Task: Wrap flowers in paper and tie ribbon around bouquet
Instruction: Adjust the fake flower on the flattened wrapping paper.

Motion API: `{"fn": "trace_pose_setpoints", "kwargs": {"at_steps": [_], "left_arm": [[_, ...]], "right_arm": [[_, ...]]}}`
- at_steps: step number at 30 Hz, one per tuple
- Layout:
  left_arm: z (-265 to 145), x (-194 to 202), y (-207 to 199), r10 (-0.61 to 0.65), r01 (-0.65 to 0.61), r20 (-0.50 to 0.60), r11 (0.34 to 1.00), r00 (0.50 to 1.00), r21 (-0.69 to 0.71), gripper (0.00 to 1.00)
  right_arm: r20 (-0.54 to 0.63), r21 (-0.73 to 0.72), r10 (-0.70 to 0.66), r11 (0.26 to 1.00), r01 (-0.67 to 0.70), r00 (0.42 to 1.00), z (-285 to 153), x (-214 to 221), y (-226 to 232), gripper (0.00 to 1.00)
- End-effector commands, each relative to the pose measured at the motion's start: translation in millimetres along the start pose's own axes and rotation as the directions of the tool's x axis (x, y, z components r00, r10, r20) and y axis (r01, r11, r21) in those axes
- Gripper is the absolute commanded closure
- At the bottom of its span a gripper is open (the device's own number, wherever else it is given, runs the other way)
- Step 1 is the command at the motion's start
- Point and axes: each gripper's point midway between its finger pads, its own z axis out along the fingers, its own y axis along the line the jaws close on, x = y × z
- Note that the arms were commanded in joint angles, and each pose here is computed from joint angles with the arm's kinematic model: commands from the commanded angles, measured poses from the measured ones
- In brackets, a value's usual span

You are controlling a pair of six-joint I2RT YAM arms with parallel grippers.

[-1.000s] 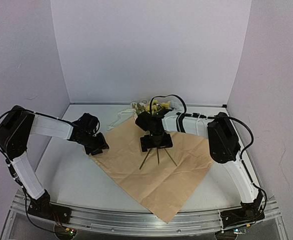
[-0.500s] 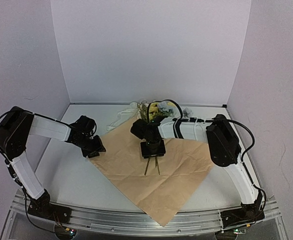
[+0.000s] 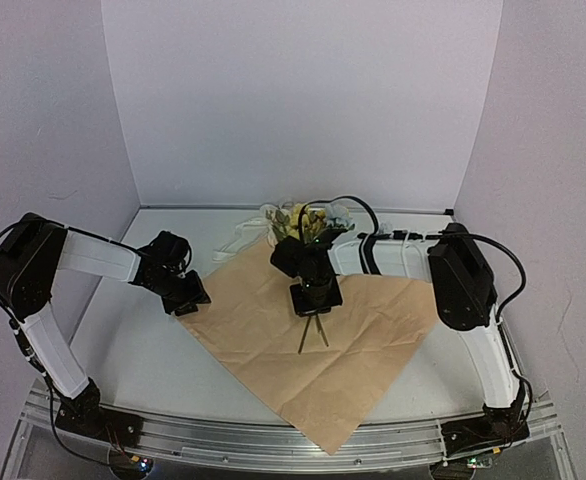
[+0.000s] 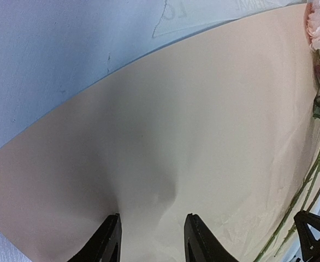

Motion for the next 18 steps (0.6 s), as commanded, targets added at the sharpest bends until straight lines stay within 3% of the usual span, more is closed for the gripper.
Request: {"fn": "trace_pose_setpoints", "kwargs": {"at_steps": [1, 5, 9, 18], "left_arm": [[-4.3, -2.3, 2.1, 0.002, -0.002, 0.007, 1.0, 1.0, -0.002, 0.59], [-4.2, -2.7, 1.8, 0.001, -0.001, 0.008, 1.0, 1.0, -0.001, 0.59], [-3.4, -2.5, 2.5, -0.004, 0.004, 0.008, 1.0, 1.0, -0.002, 0.59], [-0.8, -2.1, 2.8, -0.017, 0.017, 0.008, 1.0, 1.0, 0.002, 0.59]], "right_arm": [[0.087, -0.044, 0.068, 0.997, -0.064, 0.994, -34.3, -18.1, -7.9, 0.98], [0.093, -0.063, 0.072, 0.996, -0.066, 0.993, -32.5, -16.8, -6.2, 0.9], [0.129, -0.087, 0.088, 0.993, -0.077, 0.988, -43.4, -24.2, -5.9, 0.99], [0.324, -0.156, 0.175, 0.979, -0.13, 0.93, -99.5, -62.1, -17.0, 1.0]]}}
